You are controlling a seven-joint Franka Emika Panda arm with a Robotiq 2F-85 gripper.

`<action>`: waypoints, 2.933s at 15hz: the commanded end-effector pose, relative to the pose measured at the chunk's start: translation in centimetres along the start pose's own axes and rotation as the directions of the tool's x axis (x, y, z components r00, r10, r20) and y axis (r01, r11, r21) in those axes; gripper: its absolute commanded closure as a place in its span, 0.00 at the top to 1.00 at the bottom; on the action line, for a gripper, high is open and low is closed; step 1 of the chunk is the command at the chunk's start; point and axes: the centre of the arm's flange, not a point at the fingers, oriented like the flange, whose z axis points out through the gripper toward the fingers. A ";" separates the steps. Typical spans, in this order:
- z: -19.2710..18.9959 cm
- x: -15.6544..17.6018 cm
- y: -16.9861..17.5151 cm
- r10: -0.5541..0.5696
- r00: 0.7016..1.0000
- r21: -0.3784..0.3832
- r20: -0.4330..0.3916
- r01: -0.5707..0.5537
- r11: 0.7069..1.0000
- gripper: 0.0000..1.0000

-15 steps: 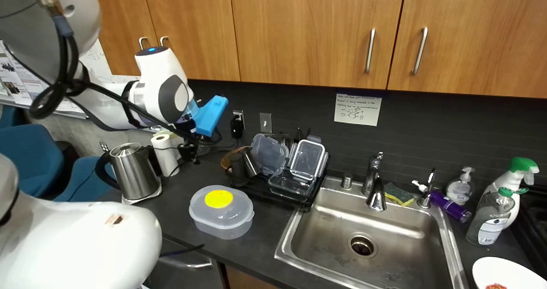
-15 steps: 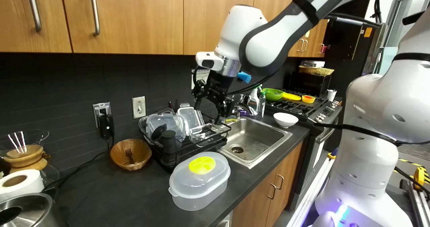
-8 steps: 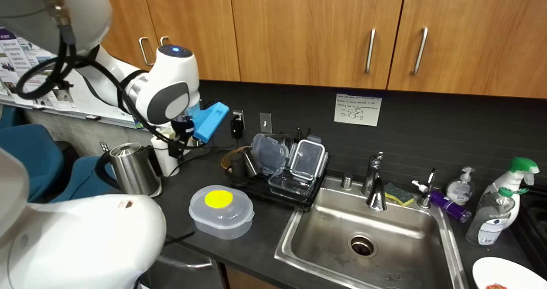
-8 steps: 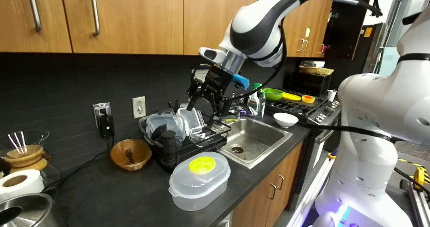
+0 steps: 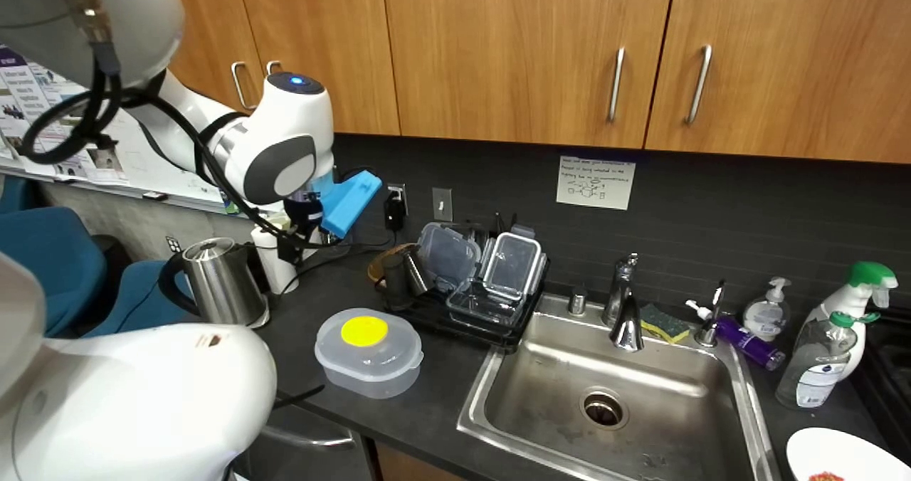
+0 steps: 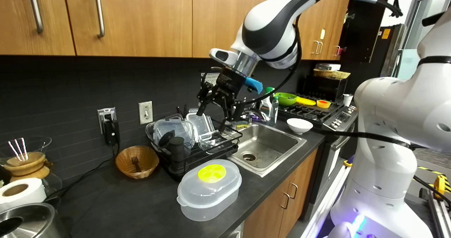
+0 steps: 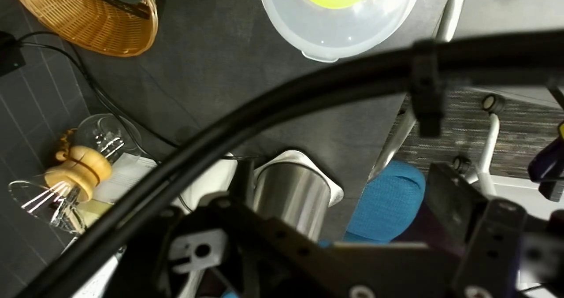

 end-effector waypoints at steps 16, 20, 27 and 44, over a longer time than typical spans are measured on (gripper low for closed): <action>0.0 -0.1 -2.0 0.231 0.922 0.068 0.312 -0.264 0.962 1.00; 0.1 -0.7 -1.6 0.251 0.909 0.088 0.333 -0.295 0.951 1.00; 0.0 -2.8 -0.2 0.201 0.893 0.053 0.402 -0.242 0.969 1.00; 2.9 -3.2 2.2 0.108 0.906 0.132 0.409 -0.176 0.975 1.00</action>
